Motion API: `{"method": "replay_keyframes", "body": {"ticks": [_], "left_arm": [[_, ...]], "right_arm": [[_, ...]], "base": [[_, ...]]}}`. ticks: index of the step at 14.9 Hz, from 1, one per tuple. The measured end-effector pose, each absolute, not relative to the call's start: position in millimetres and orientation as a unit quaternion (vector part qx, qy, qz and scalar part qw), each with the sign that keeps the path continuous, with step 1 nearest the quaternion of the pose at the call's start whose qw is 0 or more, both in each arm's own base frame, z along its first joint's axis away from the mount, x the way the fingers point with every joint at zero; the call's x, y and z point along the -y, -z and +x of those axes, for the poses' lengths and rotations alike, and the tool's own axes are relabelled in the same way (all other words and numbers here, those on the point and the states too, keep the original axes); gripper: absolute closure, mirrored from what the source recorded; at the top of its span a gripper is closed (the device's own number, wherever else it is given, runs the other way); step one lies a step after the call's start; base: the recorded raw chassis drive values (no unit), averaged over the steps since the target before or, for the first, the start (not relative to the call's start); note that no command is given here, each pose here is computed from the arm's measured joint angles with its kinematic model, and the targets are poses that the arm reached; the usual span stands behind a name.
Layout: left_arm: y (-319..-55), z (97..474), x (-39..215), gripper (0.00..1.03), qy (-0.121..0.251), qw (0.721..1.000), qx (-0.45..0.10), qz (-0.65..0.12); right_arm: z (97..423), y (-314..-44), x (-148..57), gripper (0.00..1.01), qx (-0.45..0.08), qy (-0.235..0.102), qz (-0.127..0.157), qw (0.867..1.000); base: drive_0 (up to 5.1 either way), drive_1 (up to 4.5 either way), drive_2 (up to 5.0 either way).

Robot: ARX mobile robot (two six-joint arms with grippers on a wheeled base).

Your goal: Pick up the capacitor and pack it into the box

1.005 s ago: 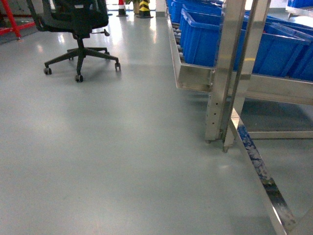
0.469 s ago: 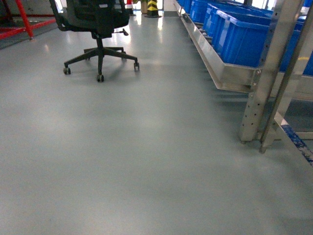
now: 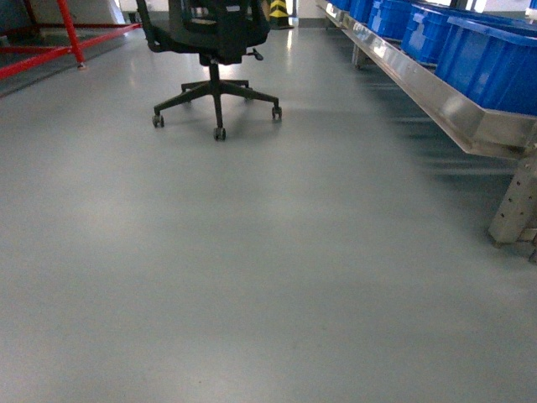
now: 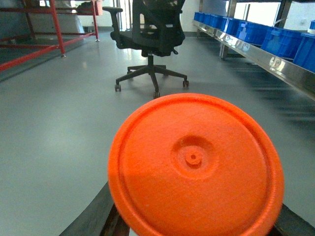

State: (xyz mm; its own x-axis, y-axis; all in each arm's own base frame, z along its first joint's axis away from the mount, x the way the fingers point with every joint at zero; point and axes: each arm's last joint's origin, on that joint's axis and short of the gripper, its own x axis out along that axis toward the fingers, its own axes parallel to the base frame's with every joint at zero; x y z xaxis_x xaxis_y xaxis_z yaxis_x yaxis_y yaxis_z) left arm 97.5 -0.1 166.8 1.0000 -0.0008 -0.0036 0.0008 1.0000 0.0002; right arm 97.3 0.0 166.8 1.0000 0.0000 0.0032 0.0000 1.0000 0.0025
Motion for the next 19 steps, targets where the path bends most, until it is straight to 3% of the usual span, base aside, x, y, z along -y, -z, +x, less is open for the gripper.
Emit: {"method": "replay_keyframes", "body": {"ticks": [19], "left_arm": [[-166.9,97.5,0.1,0.59,0.0,1.0,-0.001,0.0]], "right_arm": [[97.3,-166.8,0.0,0.03,0.001,0.0,0.001,1.0]], "base": [[-4.9,2.47,2.5]]}}
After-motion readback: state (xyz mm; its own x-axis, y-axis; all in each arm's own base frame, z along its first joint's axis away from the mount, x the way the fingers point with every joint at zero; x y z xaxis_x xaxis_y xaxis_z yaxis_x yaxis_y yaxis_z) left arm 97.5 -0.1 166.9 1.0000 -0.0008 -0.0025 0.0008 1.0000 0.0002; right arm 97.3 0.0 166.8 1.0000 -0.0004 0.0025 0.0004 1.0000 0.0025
